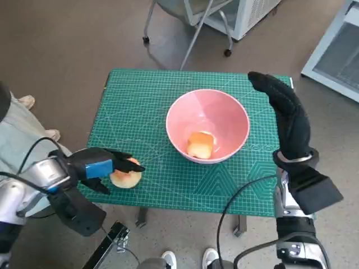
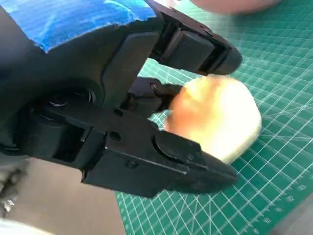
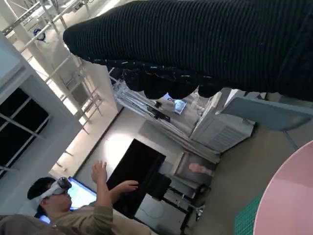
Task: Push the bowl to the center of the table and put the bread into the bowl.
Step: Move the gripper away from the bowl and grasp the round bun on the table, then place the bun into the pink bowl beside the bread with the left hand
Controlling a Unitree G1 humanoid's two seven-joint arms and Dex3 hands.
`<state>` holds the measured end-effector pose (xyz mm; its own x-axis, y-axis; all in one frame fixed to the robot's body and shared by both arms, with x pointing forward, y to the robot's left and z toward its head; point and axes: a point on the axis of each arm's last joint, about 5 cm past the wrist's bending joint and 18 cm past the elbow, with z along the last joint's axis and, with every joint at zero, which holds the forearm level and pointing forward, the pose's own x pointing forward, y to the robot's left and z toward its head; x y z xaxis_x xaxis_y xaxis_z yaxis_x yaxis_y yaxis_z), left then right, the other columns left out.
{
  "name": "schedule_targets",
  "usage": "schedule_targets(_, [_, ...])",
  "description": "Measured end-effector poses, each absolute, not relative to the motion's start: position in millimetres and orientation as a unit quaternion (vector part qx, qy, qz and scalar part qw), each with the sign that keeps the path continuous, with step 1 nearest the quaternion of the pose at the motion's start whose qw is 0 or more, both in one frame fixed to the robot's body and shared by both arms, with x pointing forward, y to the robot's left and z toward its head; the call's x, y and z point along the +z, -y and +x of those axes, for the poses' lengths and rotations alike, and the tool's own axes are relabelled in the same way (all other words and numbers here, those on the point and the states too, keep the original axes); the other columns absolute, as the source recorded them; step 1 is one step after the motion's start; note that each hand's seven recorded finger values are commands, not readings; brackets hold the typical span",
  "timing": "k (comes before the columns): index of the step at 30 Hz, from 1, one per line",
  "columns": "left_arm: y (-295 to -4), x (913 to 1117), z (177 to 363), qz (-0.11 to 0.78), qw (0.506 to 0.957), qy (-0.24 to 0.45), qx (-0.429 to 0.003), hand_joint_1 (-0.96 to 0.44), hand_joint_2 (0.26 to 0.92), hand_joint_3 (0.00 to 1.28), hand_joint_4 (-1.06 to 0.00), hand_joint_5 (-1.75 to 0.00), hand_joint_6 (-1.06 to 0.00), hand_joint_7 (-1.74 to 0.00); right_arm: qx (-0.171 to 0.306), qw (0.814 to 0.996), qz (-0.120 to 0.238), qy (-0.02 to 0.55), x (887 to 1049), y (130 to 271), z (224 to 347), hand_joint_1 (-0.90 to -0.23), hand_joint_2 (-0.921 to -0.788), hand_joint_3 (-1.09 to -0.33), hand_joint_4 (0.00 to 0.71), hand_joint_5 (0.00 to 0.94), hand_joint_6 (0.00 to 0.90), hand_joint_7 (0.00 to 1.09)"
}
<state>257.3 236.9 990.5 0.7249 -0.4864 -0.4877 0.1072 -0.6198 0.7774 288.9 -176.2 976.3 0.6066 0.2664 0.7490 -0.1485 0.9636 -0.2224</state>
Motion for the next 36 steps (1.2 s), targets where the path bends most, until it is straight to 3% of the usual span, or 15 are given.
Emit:
schedule_targets(4, [-233, 987, 264.1, 0.834, 0.410, 0.125, -0.348, 0.17, 0.917, 0.25, -0.53, -0.04, -0.65, -0.05, 0.116, 0.893, -0.070, 0.429, 976.9, 176.6, 288.7, -0.570, -0.921, -0.841, 0.348, 0.017, -0.001, 0.85])
schedule_targets(10, [-231, 974, 270.3, 0.824, 0.433, 0.137, -0.338, 0.15, 0.921, 0.23, -0.73, -0.08, -0.85, -0.11, 0.114, 0.893, -0.071, 0.430, 976.8, 177.2, 288.6, -0.561, -0.921, -0.843, 0.348, 0.016, -0.001, 0.85])
schedule_targets(11, [-231, 972, 271.1, 0.823, 0.438, 0.139, -0.335, 0.12, 0.921, 0.21, -0.69, -0.30, -0.81, -0.34, 0.114, 0.893, -0.071, 0.430, 976.8, 177.3, 288.6, -0.560, -0.921, -0.843, 0.348, 0.016, -0.001, 0.85])
schedule_targets(12, [-232, 970, 271.5, 0.822, 0.441, 0.141, -0.333, 0.08, 0.921, 0.21, -0.60, -0.64, -0.73, -0.70, 0.114, 0.893, -0.071, 0.430, 976.8, 177.3, 288.5, -0.559, -0.921, -0.843, 0.348, 0.016, -0.001, 0.85])
schedule_targets(13, [-232, 969, 271.9, 0.821, 0.443, 0.143, -0.331, 0.05, 0.921, 0.18, -0.59, -0.82, -0.69, -0.92, 0.114, 0.893, -0.071, 0.430, 976.7, 177.4, 288.5, -0.561, -0.921, -0.842, 0.349, 0.016, -0.001, 0.85])
schedule_targets(14, [-233, 968, 272.5, 0.820, 0.446, 0.144, -0.329, 0.03, 0.921, 0.16, -0.58, -0.94, -0.67, -1.06, 0.114, 0.892, -0.072, 0.431, 976.7, 177.4, 288.5, -0.562, -0.921, -0.842, 0.349, 0.016, -0.001, 0.85])
schedule_targets(17, [-234, 967, 274.1, 0.819, 0.451, 0.147, -0.323, 0.01, 0.920, 0.10, -0.64, -0.98, -0.67, -1.23, 0.114, 0.892, -0.074, 0.432, 976.8, 177.3, 288.3, -0.569, -0.921, -0.840, 0.349, 0.016, -0.001, 0.85])
schedule_targets(20, [-234, 970, 276.1, 0.818, 0.455, 0.148, -0.320, 0.00, 0.920, 0.07, -0.69, -0.95, -0.67, -1.30, 0.113, 0.891, -0.075, 0.433, 976.6, 177.6, 288.3, -0.575, -0.921, -0.837, 0.350, 0.016, -0.001, 0.85])
schedule_targets(26, [-234, 984, 279.6, 0.813, 0.467, 0.136, -0.319, 0.00, 0.908, 0.09, -0.67, -1.13, -0.66, -1.21, 0.109, 0.893, -0.076, 0.431, 975.0, 178.7, 288.3, -0.580, -0.921, -0.833, 0.351, 0.017, 0.000, 0.85])
schedule_targets(36, [-233, 1040, 286.5, 0.790, 0.532, 0.190, -0.239, 0.00, 0.920, 0.05, -0.64, -1.11, -0.71, -1.18, 0.106, 0.895, -0.075, 0.428, 973.0, 178.9, 288.8, -0.581, -0.921, -0.833, 0.354, 0.017, 0.000, 0.86])
